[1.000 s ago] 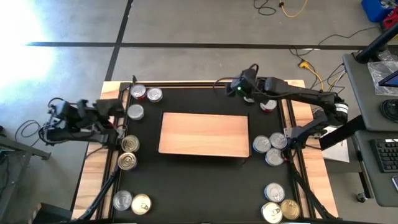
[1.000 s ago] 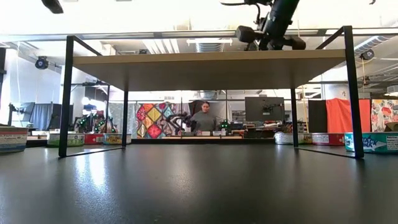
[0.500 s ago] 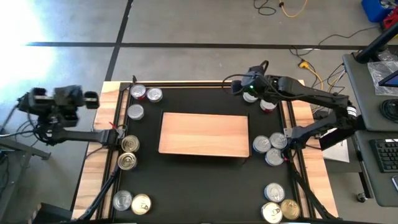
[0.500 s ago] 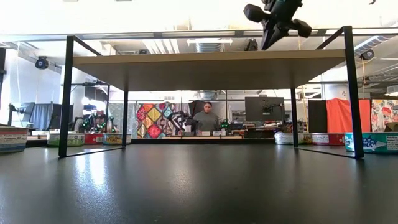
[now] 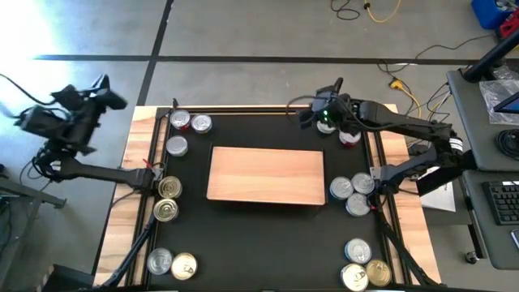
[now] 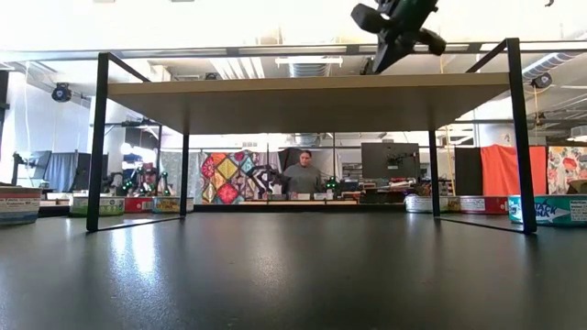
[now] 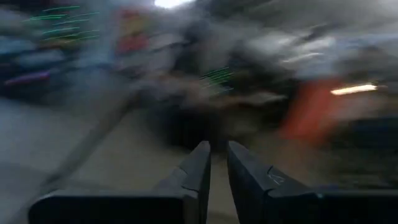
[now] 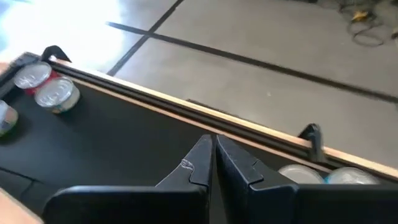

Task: Stack canned seafood by type on shelf
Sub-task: Put the green white tuna can on the shelf

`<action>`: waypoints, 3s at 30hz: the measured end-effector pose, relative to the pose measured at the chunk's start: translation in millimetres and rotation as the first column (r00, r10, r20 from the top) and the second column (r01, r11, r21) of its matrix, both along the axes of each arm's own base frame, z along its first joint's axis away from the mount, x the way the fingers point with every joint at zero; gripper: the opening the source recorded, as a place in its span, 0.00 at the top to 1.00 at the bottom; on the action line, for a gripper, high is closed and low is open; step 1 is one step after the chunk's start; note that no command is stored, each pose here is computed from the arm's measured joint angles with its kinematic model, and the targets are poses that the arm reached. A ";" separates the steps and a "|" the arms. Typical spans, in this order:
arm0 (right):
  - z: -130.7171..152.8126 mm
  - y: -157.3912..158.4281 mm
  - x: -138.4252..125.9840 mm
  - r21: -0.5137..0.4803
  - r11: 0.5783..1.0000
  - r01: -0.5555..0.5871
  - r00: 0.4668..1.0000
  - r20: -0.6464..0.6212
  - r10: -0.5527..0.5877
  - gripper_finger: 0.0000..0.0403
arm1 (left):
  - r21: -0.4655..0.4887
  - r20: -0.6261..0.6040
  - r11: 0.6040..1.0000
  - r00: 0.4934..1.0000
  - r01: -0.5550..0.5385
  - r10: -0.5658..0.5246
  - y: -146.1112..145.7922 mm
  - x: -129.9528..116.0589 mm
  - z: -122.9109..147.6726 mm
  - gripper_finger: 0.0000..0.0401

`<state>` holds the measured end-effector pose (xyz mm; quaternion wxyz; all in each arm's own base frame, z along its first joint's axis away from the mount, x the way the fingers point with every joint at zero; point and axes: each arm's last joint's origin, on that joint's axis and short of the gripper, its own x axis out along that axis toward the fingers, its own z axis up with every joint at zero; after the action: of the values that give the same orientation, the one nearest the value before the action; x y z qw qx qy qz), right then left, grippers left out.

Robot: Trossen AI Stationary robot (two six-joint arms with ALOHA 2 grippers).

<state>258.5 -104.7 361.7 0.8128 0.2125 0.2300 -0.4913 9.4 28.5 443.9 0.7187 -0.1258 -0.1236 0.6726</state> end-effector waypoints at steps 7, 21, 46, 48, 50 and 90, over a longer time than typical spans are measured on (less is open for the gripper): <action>-0.5 -8.4 3.5 0.012 0.999 -0.050 0.999 0.018 0.050 0.97 | 0.169 -0.230 0.878 0.885 0.447 -0.406 -6.7 58.3 -4.1 0.90; -26.1 -41.3 -29.6 0.312 0.947 0.073 0.989 -0.147 -0.027 0.97 | -0.067 -0.257 0.787 0.751 0.614 -0.608 -12.1 123.2 -26.4 0.90; -181.5 -167.4 -33.9 0.532 0.793 0.297 0.820 -0.567 0.073 0.97 | -0.359 -0.614 0.849 0.588 0.387 -0.527 19.9 193.4 -36.6 0.90; -190.7 -169.1 -31.9 0.548 0.781 0.299 0.817 -0.570 0.087 0.97 | -0.343 -0.620 0.860 0.597 0.377 -0.509 21.0 198.9 -36.0 0.90; -193.3 -167.9 -28.6 0.580 0.766 0.277 0.834 -0.541 0.108 0.97 | -0.329 -0.621 0.865 0.603 0.380 -0.501 22.0 205.3 -35.7 0.90; -169.8 -159.4 -25.0 0.551 0.722 -0.418 0.756 -0.230 0.613 0.97 | -0.737 -0.279 0.260 0.070 0.624 -0.958 189.4 369.4 -145.8 0.62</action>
<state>233.5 -264.1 191.9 0.7782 0.2228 0.5516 -0.2012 378.8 217.9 298.1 0.9016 -0.0610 0.4058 0.1367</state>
